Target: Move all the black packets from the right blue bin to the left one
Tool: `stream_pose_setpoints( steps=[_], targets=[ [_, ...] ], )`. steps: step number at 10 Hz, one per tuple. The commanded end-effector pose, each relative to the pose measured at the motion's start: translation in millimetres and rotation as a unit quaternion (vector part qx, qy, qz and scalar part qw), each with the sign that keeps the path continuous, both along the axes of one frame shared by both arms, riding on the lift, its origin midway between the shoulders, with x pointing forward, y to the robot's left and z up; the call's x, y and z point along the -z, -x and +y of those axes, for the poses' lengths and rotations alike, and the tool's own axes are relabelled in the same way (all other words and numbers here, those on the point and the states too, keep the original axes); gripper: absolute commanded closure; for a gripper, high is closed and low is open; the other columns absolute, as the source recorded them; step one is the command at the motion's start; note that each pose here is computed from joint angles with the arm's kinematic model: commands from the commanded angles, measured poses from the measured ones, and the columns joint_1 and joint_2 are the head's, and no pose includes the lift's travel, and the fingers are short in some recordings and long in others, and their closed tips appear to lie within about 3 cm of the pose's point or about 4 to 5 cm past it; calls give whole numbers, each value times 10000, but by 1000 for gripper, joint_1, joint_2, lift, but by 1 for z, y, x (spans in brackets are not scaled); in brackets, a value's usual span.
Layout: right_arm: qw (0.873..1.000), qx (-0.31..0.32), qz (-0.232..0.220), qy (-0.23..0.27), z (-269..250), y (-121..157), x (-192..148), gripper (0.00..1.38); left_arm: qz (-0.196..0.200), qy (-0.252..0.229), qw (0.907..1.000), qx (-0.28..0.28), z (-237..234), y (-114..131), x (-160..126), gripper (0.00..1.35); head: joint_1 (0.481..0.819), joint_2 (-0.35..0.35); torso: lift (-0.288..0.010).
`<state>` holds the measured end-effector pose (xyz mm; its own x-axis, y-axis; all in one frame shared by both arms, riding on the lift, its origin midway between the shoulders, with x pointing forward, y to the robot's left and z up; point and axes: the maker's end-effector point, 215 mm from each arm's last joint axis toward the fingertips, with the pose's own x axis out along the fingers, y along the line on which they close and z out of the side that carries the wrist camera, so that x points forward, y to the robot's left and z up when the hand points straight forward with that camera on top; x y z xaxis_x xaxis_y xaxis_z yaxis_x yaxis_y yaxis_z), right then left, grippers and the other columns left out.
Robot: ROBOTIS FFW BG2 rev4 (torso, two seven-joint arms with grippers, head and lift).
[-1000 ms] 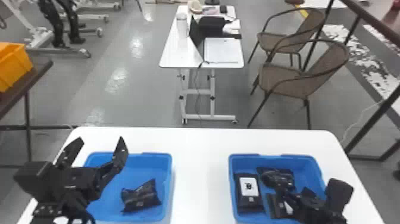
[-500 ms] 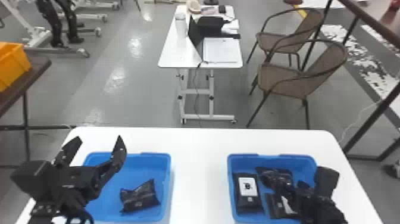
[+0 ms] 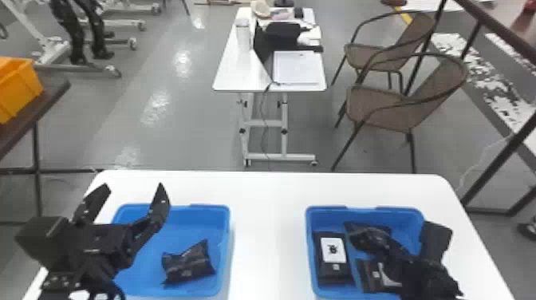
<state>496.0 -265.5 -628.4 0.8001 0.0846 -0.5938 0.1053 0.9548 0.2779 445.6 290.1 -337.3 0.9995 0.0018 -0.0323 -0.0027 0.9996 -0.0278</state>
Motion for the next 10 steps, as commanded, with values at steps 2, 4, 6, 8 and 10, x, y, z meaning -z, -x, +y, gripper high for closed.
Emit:
stream_pose_setpoints(
  steps=[2, 4, 6, 8, 10],
  targets=[
    [9999, 109, 7, -115, 3, 7, 5, 1279, 9, -3, 10000, 22, 1, 0, 0, 78, 695, 31, 0],
    [9995, 191, -100, -210, -2, 17, -1, 1279, 0, 122, 9999, 60, -3, -5, -2, 82, 695, 32, 0],
    [9987, 51, -511, -69, -1, 32, -47, 1279, 18, 452, 9990, 42, 1, -11, -8, 78, 695, 25, 0],
    [9936, -233, -1099, 103, 4, 33, -126, 1279, 150, 778, 9969, -35, 13, -11, -6, 78, 695, 31, 0],
    [9781, -920, -1829, 381, 30, -8, -212, 1279, 238, 1072, 9939, -39, 16, -13, -3, 78, 695, 49, 0]
  ],
)
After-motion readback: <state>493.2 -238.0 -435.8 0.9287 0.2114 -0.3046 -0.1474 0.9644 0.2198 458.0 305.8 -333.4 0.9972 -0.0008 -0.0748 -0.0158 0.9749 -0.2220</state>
